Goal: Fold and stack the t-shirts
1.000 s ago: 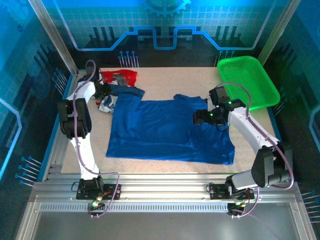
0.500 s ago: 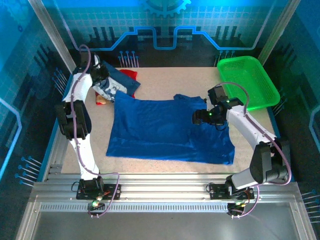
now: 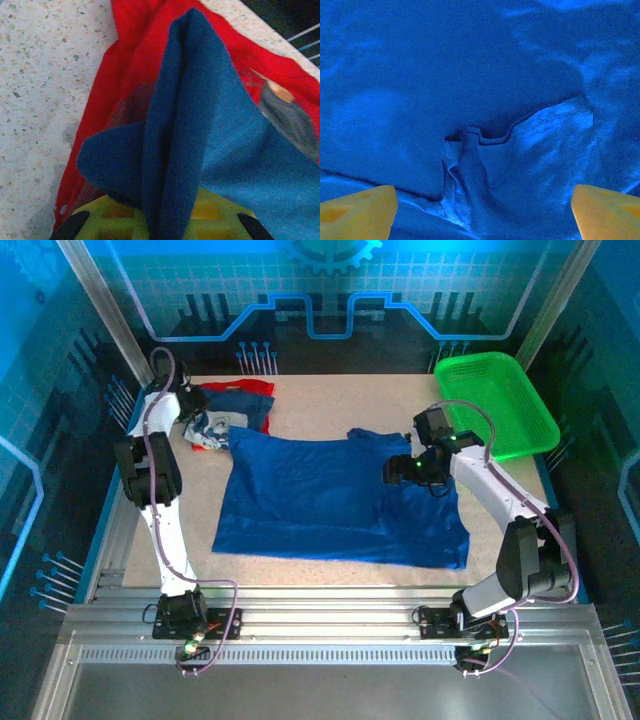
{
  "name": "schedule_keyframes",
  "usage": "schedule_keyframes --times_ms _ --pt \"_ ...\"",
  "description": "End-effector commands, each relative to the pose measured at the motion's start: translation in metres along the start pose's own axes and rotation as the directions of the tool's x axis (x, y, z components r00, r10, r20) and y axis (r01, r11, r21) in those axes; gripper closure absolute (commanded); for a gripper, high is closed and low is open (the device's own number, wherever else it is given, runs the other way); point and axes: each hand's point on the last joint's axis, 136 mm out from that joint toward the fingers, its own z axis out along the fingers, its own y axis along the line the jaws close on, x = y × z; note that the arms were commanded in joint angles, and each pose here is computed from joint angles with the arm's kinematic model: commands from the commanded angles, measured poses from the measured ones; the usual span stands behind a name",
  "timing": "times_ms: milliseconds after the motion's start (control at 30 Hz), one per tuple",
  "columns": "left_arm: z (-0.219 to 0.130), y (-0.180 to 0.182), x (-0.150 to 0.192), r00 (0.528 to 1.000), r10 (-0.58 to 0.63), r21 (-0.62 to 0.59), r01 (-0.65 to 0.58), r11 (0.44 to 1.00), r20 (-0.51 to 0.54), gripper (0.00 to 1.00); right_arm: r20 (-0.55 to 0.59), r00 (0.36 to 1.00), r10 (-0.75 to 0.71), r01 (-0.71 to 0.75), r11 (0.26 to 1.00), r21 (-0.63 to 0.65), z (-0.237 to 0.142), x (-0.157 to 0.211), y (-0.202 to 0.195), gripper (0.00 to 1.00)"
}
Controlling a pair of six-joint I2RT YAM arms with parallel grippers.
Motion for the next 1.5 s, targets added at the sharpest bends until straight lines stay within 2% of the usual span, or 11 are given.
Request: schedule_keyframes --times_ms 0,300,433,600,833,933,1033,1200,1267,1367,1467 --pt "-0.005 0.010 -0.023 0.998 -0.048 -0.032 0.050 0.998 0.051 0.99 0.002 1.000 -0.030 0.030 0.999 -0.012 -0.002 -0.006 0.009 0.09" --pt "-0.003 0.038 -0.044 0.972 -0.220 -0.032 0.223 0.974 0.079 1.00 -0.061 0.998 -0.025 0.027 0.999 0.023 0.013 -0.002 0.005 0.09" --pt "0.008 0.042 -0.036 0.958 -0.285 -0.020 0.286 0.958 0.033 0.99 -0.069 0.997 -0.025 0.027 0.999 0.020 0.017 -0.001 0.006 0.09" --pt "0.015 0.015 -0.029 0.958 -0.286 0.126 0.288 0.949 -0.038 0.89 -0.073 0.997 -0.029 0.031 0.999 0.020 0.018 0.001 0.005 0.09" --pt "0.020 -0.022 -0.007 0.969 -0.223 0.229 0.243 0.943 -0.111 0.86 -0.075 0.997 -0.032 0.034 0.999 0.021 0.021 0.003 0.004 0.09" --pt "0.019 -0.023 -0.002 0.963 -0.244 0.232 0.265 0.936 -0.116 0.75 -0.072 0.997 -0.027 0.029 0.999 0.016 0.021 0.003 0.005 0.09" --pt "0.015 -0.013 -0.001 0.962 -0.250 0.188 0.267 0.945 -0.110 0.52 -0.070 0.997 -0.026 0.027 1.000 0.014 0.021 0.004 0.005 0.09" --pt "-0.005 0.004 -0.014 0.964 -0.256 0.138 0.265 0.954 -0.076 0.35 -0.065 0.998 -0.026 0.027 0.999 0.017 0.020 0.007 0.004 0.09" --pt "-0.017 0.025 -0.022 0.955 -0.294 0.064 0.296 0.953 -0.047 0.30 -0.056 0.998 -0.027 0.027 1.000 0.010 0.018 0.005 0.005 0.09" --pt "-0.045 0.056 -0.041 0.935 -0.353 -0.023 0.354 0.935 0.034 0.14 -0.049 0.998 -0.034 0.033 0.999 -0.004 0.014 0.003 0.008 0.09" --pt "-0.083 0.071 -0.065 0.927 -0.348 -0.080 0.361 0.929 0.139 0.09 -0.035 0.999 -0.042 0.042 0.999 -0.008 0.009 0.001 0.009 0.08"
